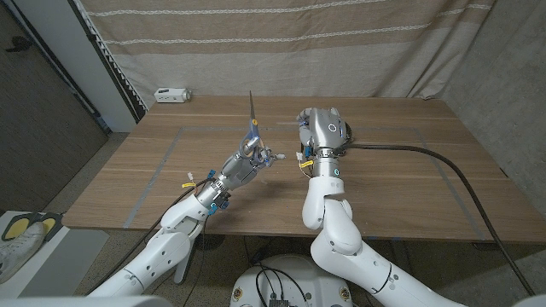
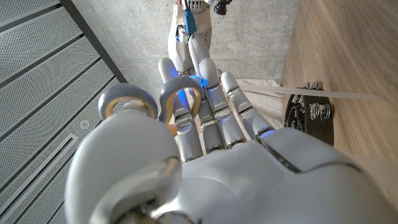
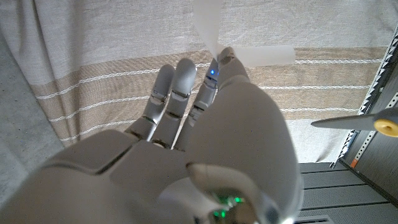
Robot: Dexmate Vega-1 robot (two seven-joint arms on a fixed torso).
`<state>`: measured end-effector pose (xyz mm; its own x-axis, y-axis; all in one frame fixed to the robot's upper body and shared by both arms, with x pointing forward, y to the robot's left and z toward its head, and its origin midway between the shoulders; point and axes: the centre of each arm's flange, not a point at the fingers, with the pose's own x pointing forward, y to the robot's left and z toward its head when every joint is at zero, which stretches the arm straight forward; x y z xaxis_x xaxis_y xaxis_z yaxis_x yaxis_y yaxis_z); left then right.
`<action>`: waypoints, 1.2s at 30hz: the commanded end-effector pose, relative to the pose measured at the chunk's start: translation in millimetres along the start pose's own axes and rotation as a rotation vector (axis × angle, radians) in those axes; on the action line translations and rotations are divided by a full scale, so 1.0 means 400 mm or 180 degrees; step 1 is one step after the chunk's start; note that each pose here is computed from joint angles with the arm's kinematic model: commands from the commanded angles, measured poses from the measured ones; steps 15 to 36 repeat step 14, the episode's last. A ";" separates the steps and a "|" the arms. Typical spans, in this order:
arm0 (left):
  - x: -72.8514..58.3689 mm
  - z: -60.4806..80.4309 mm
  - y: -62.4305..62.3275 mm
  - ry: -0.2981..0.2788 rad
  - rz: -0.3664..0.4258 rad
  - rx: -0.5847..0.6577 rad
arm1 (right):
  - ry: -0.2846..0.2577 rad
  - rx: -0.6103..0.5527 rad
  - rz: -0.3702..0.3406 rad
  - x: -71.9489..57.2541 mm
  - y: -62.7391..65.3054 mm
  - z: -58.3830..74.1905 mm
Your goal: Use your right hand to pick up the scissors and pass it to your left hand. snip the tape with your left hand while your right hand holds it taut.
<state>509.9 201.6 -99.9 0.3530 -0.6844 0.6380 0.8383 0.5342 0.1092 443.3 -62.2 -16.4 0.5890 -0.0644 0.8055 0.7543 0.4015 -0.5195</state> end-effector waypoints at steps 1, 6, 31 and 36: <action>0.004 0.002 -0.008 -0.0039 0.0048 0.0066 | -0.0032 0.0081 0.0041 -0.001 0.001 -0.009; 0.004 0.000 -0.005 0.0022 0.0048 0.0087 | -0.0024 0.0171 0.0107 0.009 0.013 -0.019; -0.008 0.005 0.013 0.0014 0.0106 0.0110 | -0.0104 0.0264 0.0292 0.023 0.015 -0.017; -0.008 0.005 0.013 0.0014 0.0106 0.0110 | -0.0104 0.0264 0.0292 0.023 0.015 -0.017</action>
